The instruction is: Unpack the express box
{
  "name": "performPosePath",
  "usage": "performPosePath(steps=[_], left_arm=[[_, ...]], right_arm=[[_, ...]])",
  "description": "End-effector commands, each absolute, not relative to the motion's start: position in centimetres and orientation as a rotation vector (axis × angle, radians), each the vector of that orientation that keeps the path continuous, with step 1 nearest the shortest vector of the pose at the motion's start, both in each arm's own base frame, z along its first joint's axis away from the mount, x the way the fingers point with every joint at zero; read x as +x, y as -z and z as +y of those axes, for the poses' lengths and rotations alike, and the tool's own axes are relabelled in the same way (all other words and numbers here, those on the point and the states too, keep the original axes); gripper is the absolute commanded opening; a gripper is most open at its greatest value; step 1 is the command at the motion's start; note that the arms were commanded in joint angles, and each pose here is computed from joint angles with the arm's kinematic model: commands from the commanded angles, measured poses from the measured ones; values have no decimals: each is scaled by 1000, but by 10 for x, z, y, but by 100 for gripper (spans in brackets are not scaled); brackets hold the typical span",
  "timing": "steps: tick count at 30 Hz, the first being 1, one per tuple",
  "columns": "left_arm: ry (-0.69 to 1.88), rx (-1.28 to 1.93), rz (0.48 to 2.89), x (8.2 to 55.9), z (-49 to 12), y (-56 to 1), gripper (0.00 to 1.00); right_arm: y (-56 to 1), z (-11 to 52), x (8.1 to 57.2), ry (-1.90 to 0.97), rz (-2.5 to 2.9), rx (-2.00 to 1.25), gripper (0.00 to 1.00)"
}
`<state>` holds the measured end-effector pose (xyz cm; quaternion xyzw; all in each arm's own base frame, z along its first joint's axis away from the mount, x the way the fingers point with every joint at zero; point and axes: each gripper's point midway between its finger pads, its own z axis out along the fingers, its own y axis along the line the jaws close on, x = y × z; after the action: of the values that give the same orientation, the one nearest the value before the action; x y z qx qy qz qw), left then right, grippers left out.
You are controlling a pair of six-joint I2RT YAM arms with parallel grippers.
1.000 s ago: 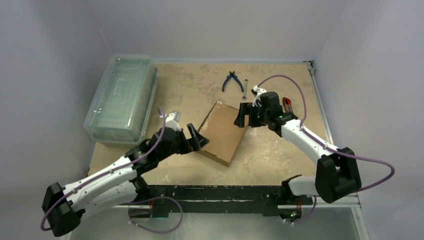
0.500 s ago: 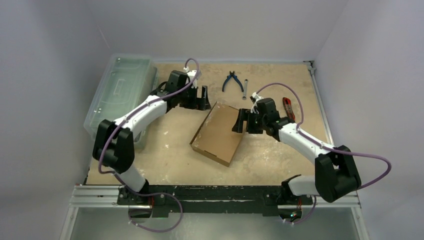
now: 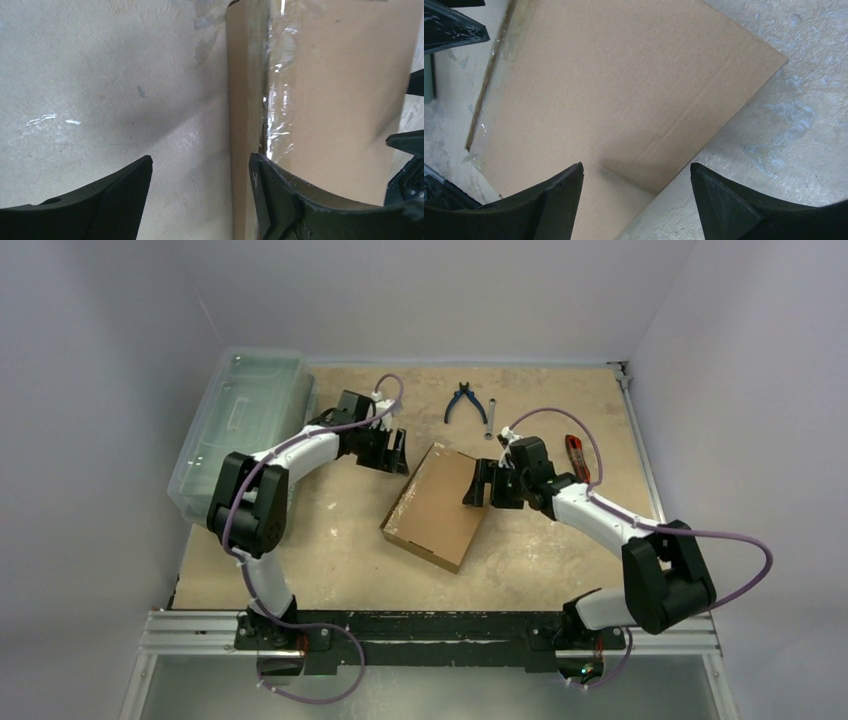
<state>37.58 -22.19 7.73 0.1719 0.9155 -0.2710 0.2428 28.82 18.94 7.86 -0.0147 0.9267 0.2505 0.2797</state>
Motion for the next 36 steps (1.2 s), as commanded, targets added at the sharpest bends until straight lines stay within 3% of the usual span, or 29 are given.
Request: performPosePath(steps=[1,10,19,23,36], left_arm=[[751,518,2476,385,-224,-75,67],[791,521,2533,382,-228,-53,47],[632,524,2299,397,-211,-128,56],[887,591,2181,375,-238,-148,62],[1044,561,2365,365,-251,-96,44]], right_arm=[[-88,199,296,-715,2439,-66,79],[-88,199,296,-707,2439,-100,71],[-78,197,294,-698,2457,-87,70],[-74,194,294,-678,2472,-92,69],[-75,195,296,-670,2474,-95,64]])
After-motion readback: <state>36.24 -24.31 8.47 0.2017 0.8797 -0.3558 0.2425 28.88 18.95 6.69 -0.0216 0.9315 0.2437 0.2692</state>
